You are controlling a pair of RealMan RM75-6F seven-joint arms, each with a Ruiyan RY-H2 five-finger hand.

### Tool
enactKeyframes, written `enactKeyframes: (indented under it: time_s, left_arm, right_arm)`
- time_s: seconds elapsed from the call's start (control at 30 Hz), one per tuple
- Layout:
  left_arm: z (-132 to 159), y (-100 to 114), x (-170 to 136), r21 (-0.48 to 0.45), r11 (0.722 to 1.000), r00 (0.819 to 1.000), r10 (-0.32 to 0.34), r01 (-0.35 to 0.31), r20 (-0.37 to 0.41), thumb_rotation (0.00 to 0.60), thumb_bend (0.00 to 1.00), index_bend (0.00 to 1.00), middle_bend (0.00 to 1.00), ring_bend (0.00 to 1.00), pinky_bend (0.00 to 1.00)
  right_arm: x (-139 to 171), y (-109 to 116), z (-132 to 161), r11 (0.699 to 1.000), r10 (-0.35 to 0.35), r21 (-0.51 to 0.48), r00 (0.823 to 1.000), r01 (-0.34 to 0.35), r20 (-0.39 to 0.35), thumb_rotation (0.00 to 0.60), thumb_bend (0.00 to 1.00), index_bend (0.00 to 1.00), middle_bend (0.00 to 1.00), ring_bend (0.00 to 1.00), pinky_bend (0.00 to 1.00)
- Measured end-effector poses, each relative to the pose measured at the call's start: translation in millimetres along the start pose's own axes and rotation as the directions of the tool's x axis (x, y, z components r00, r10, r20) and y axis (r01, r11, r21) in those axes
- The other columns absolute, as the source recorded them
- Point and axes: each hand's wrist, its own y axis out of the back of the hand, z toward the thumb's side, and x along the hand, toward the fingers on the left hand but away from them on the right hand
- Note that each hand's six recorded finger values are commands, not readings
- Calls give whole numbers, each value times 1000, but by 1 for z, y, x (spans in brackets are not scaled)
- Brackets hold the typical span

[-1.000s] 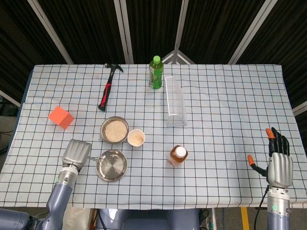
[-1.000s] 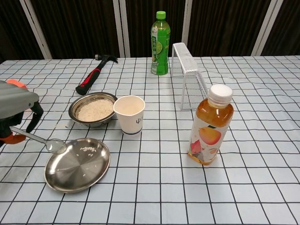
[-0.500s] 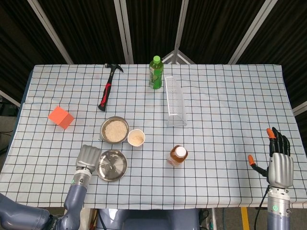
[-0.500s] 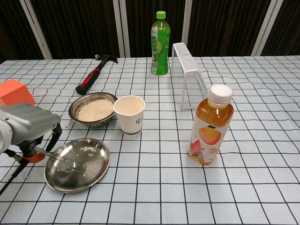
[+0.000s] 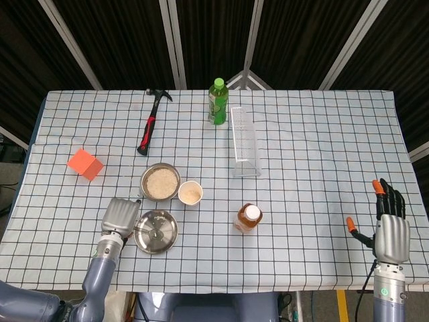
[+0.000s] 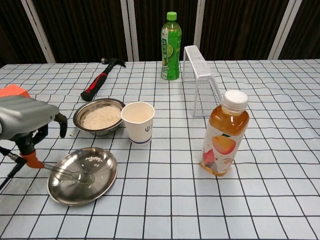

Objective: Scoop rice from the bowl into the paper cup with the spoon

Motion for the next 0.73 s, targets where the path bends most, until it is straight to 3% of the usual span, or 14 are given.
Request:
enactKeyframes:
  time_s: [0.13, 0.2, 0.37, 0.43, 0.47, 0.6, 0.73]
  left_arm:
    - [-14, 12, -8, -31, 995, 996, 93, -92, 4, 600, 170, 153, 435, 496, 682]
    - [-24, 18, -14, -47, 986, 987, 158, -157, 7, 600, 157, 78, 271, 347, 627]
    - [-57, 20, -40, -111, 947, 952, 305, -302, 4, 600, 82, 0, 26, 123, 516]
    - [-74, 13, -52, -126, 934, 941, 338, -336, -5, 600, 54, 0, 2, 50, 458]
    - [-87, 7, -61, -127, 928, 936, 352, -351, -14, 600, 43, 0, 0, 13, 383]
    - [-123, -16, -90, -105, 926, 932, 359, -361, -40, 600, 32, 0, 0, 0, 140]
    - [-144, -28, -110, -72, 922, 925, 378, -381, -46, 600, 30, 0, 0, 0, 48]
  right_arm:
    - [1, 0, 0, 1000, 6, 6, 1000, -6, -1, 600, 327, 0, 0, 0, 0]
    - [1, 0, 0, 1000, 9, 8, 1000, -9, -1, 600, 327, 0, 0, 0, 0]
    - [0, -2, 0, 1000, 25, 19, 1000, -25, -5, 600, 327, 0, 0, 0, 0]
    - [0, -2, 0, 999, 33, 24, 999, -33, -10, 600, 328, 0, 0, 0, 0]
    - [0, -2, 0, 999, 39, 29, 999, -38, -17, 600, 327, 0, 0, 0, 0]
    - [0, -4, 0, 995, 77, 65, 996, -74, -38, 600, 327, 0, 0, 0, 0]
    - [-1, -5, -1, 987, 129, 107, 990, -123, -51, 600, 327, 0, 0, 0, 0]
